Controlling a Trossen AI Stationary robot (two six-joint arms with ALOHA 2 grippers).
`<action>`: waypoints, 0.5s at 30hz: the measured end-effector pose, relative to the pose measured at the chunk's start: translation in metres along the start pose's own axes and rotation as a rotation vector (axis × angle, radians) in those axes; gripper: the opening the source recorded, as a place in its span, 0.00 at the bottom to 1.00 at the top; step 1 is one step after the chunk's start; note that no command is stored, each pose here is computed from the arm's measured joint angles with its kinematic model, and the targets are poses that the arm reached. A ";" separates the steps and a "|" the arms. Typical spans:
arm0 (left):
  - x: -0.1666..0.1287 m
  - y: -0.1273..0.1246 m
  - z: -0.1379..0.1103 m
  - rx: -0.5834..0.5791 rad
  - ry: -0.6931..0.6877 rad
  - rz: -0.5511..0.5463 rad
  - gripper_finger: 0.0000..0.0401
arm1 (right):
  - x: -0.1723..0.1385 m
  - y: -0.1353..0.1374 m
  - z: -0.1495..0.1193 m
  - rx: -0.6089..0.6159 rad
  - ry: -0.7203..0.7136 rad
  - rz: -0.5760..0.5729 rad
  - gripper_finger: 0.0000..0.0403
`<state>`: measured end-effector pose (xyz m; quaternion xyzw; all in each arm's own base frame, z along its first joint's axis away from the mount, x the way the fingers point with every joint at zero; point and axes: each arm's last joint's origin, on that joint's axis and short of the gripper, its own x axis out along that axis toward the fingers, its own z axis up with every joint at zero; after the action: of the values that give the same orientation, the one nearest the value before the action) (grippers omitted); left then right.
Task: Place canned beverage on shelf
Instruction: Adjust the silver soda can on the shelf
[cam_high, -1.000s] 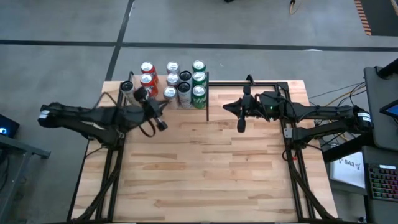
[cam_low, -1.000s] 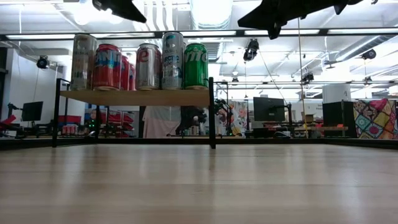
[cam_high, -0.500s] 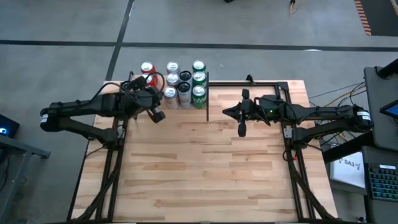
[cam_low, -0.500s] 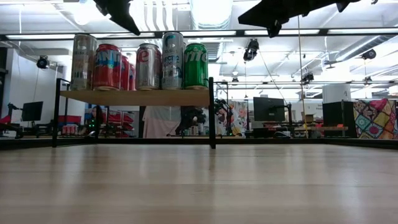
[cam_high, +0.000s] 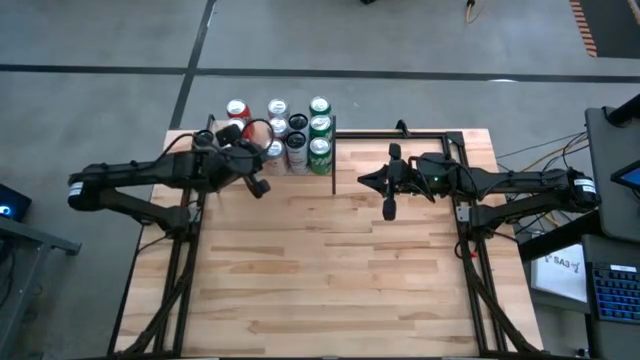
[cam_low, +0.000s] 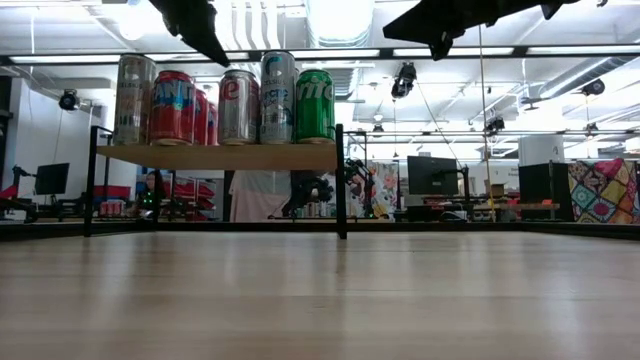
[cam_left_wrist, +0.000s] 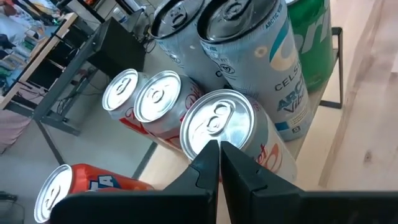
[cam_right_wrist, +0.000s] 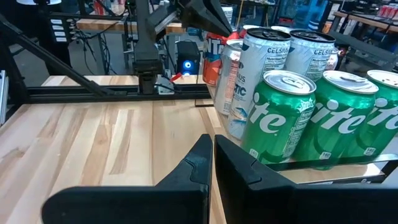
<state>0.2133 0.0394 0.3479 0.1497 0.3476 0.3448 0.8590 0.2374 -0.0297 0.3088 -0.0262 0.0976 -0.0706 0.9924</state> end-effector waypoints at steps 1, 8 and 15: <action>0.002 -0.002 0.000 0.007 0.005 0.002 0.00 | 0.000 0.001 0.000 0.000 0.000 0.002 0.02; 0.010 -0.006 0.001 0.020 0.032 0.050 0.00 | 0.000 0.004 0.000 -0.004 0.000 0.015 0.02; 0.010 -0.007 0.001 -0.082 0.026 0.025 0.00 | 0.000 0.004 -0.001 -0.005 0.015 0.015 0.02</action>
<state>0.2225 0.0412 0.3408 0.1142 0.3426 0.3712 0.8555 0.2375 -0.0262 0.3073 -0.0272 0.1053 -0.0633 0.9921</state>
